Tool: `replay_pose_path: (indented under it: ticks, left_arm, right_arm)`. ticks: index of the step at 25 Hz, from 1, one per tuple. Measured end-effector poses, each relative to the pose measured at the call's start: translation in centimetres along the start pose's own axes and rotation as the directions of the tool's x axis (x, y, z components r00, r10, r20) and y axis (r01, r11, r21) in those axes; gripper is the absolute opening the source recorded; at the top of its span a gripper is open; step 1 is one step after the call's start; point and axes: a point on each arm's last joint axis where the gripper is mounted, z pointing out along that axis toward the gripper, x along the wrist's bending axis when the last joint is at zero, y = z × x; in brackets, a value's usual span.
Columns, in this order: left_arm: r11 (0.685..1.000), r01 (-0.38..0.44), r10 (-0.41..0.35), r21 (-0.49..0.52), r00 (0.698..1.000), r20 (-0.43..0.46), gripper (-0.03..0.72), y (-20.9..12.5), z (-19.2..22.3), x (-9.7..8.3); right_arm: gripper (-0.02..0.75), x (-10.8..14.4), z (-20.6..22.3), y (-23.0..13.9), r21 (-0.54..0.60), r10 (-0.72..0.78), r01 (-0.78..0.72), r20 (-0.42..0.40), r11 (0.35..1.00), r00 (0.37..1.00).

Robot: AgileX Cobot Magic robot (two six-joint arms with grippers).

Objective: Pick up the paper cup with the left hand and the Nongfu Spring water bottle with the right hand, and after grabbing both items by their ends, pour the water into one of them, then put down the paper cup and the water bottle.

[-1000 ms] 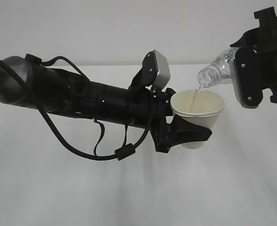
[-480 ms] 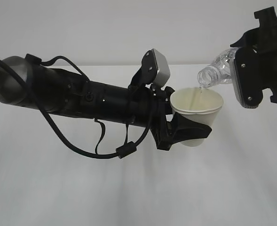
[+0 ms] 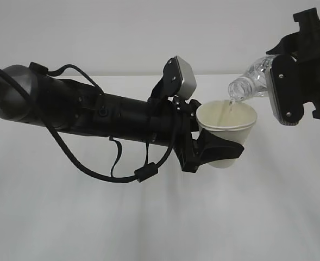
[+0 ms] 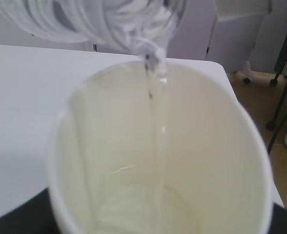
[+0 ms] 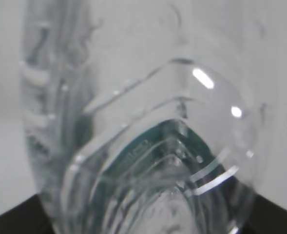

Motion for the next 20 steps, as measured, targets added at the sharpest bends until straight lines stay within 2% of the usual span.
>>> replay_pose_path:
  ticks: [20]
  left_arm:
    - [1.0,0.003,-0.003,-0.003,1.0,-0.002,0.454,0.02,0.0,0.02]
  right_arm:
    - [0.447,0.0,0.0,0.0,0.0,-0.004,0.004,0.0,1.0,1.0]
